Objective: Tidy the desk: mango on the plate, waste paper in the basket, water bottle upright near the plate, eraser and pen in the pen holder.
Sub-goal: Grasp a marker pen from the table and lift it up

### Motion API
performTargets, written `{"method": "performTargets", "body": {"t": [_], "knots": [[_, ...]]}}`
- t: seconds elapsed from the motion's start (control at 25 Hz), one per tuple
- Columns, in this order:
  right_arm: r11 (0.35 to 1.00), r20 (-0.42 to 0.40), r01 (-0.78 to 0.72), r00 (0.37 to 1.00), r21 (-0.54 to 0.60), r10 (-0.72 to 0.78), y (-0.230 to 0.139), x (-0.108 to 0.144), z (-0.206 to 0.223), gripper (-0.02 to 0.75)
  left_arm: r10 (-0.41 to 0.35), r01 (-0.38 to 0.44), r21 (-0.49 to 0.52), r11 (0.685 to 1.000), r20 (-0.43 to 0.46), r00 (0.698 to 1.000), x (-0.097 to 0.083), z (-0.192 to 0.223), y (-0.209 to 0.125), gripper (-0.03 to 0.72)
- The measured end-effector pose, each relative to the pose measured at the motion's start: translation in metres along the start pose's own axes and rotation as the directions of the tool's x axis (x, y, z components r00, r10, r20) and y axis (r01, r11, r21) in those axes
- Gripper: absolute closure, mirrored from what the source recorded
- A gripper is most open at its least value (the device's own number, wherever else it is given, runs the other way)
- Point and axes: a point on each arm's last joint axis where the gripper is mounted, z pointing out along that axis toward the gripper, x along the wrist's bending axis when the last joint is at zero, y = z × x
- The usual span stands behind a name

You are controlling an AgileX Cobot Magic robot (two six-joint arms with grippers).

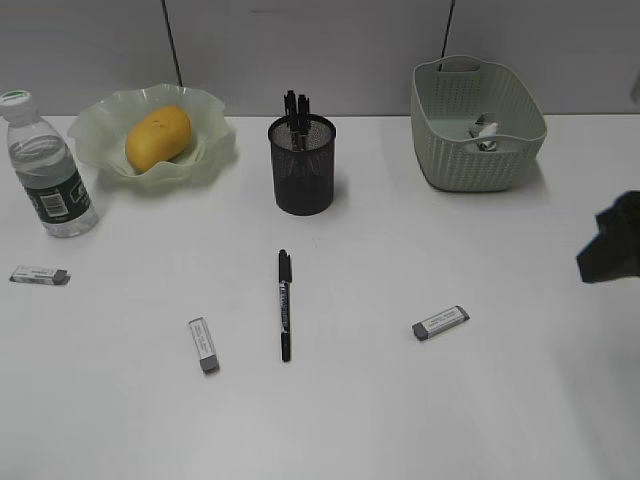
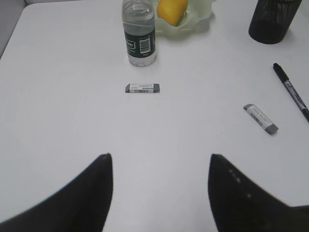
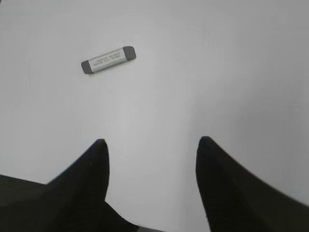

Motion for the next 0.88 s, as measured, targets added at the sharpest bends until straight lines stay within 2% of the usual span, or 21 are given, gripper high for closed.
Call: {"method": "performTargets", "body": {"t": [0.2,0.48,0.68,0.88], "knots": [[0.998,-0.048,0.01,0.999,0.057,-0.008,0.043,0.023,0.031,0.279,0.0,0.0,-0.005,1.0,0.001,1.0,0.0,-0.001,0.0,0.216],[0.986,-0.098,0.117,0.989,0.116,-0.106,0.081,0.108,0.077,0.279,0.0,0.0,-0.007,1.0,0.001,1.0,0.0,-0.001,0.0,0.216],[0.965,-0.068,0.19,0.981,0.181,-0.181,0.094,0.163,0.115,0.279,0.0,0.0,-0.007,1.0,0.001,1.0,0.0,-0.001,0.0,0.216],[0.949,-0.049,0.205,0.979,0.24,-0.199,0.104,0.196,0.152,0.279,0.0,0.0,-0.007,1.0,0.001,1.0,0.0,-0.001,0.0,0.217]]}}
